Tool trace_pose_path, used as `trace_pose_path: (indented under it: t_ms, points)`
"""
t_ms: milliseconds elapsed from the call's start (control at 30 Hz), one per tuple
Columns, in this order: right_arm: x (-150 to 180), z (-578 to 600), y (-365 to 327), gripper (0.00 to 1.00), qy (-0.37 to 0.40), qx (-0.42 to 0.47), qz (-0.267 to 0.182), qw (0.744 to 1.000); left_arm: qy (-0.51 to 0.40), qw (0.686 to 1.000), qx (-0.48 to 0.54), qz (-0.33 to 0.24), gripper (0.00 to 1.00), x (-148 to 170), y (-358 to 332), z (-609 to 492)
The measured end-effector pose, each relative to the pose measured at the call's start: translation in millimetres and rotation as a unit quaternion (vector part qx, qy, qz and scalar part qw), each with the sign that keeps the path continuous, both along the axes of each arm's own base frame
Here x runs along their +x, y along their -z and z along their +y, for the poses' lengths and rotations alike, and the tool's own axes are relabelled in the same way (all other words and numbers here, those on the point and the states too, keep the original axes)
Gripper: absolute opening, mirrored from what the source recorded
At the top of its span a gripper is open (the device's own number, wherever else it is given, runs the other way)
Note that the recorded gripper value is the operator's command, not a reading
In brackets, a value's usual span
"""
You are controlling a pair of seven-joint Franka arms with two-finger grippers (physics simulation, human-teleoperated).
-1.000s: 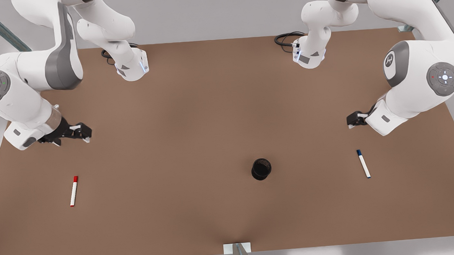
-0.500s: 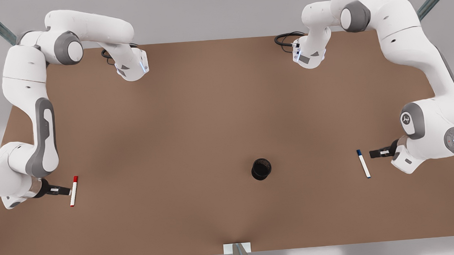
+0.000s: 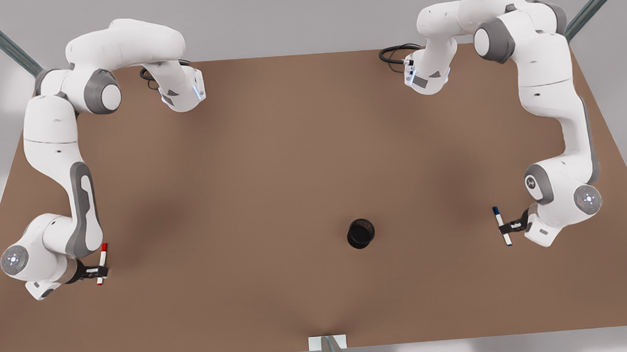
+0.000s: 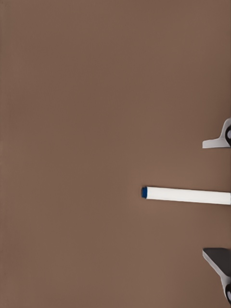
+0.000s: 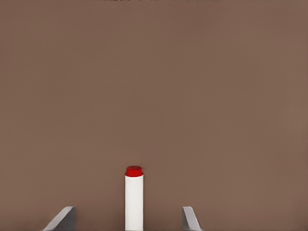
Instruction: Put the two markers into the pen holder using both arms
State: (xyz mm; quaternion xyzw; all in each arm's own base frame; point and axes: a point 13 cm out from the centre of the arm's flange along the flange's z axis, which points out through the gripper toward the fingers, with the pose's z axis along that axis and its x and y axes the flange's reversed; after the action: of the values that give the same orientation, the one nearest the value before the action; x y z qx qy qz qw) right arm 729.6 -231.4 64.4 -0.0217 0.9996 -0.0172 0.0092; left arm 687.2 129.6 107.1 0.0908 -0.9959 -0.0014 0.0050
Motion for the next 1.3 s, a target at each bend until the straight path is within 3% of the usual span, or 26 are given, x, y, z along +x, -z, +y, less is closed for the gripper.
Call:
trace_pose_path:
  t_ms: [67,367,533,567,633,933,1167,1300]
  points:
    - [3.4,-3.8,1.7,0.69,-0.013,-0.005,-0.004,1.000,0.000,1.000,0.005,-0.016,1.00,7.9,9.1,3.7]
    - [4.4,0.0,16.5,0.67,-0.058,-0.008,-0.003,0.998,0.000,0.999,0.017,-0.049,1.00,21.8,37.7,13.6]
    - [5.3,4.0,18.8,0.52,-0.075,-0.009,-0.002,0.997,0.003,0.998,0.020,-0.054,1.00,24.2,47.9,12.8]
    - [5.1,4.2,19.2,0.51,-0.077,-0.009,-0.002,0.997,0.003,0.998,0.020,-0.055,0.96,24.4,49.3,12.5]
    - [5.2,5.7,19.7,0.51,-0.082,-0.007,-0.002,0.997,0.004,0.998,0.021,-0.056,0.71,24.9,50.8,12.9]
    - [3.7,1.6,23.7,0.49,-0.091,-0.006,-0.006,0.996,0.004,0.998,0.021,-0.052,0.64,22.5,67.8,13.1]
    - [3.4,1.8,26.1,0.42,-0.097,-0.006,-0.008,0.995,0.004,0.998,0.021,-0.051,0.33,21.7,70.4,14.2]
    - [3.3,2.1,26.7,0.36,-0.100,-0.006,-0.009,0.995,0.004,0.998,0.022,-0.050,0.27,21.5,71.1,14.7]
